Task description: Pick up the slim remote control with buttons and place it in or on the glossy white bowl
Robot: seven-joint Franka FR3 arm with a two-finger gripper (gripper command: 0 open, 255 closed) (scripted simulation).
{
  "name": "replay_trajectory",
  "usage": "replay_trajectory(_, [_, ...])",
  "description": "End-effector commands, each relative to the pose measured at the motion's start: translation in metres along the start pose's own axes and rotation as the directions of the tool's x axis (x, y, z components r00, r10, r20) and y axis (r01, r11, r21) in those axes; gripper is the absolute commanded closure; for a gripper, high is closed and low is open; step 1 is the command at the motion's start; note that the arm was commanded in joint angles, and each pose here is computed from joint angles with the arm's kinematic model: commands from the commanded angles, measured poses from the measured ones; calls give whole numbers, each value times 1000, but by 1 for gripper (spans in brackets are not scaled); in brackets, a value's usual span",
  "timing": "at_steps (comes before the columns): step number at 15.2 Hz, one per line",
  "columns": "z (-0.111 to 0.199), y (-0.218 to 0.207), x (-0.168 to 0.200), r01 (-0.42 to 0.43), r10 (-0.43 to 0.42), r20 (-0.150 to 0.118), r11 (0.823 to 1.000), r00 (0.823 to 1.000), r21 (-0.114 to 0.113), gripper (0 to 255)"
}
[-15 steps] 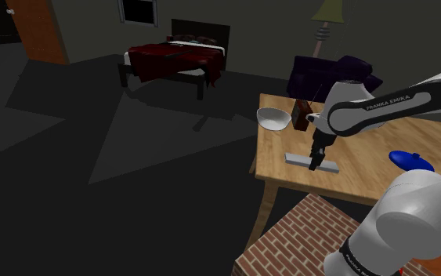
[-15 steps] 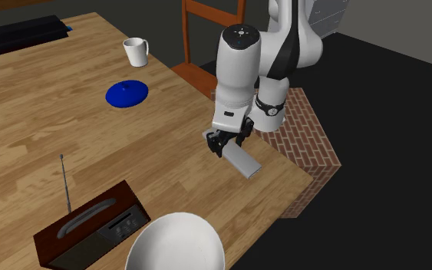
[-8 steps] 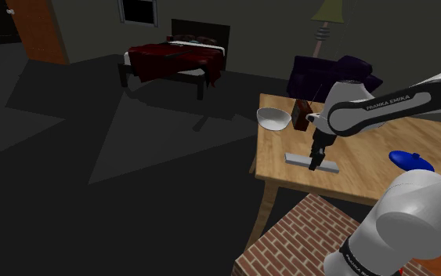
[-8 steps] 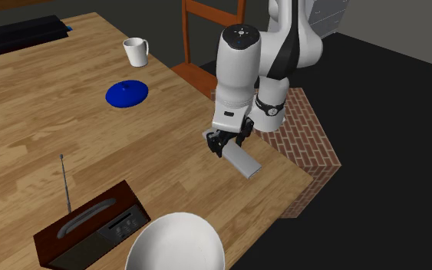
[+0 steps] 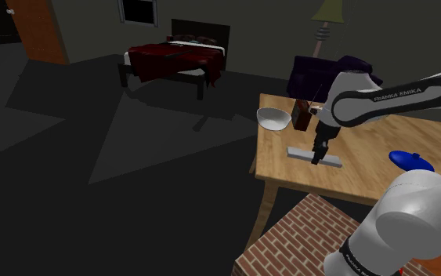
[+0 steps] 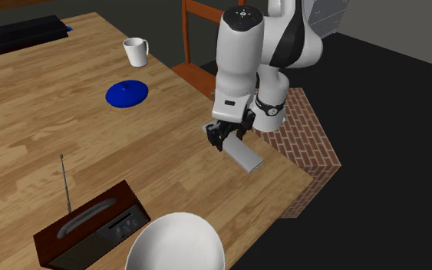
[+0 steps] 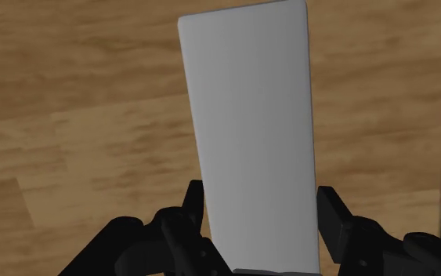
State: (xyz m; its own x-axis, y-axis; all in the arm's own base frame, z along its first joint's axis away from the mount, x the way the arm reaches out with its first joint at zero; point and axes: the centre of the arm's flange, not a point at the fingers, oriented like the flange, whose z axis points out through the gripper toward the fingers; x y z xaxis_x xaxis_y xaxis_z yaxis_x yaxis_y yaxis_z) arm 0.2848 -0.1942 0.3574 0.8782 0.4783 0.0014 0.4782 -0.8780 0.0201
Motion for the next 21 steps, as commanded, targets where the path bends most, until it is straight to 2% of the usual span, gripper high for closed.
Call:
replay_trajectory(1, [-11,0,0,0,0,0,1000,1000,0,255])
replay_trajectory(21, [-113,2,0,0,0,0,1000,1000,0,255])
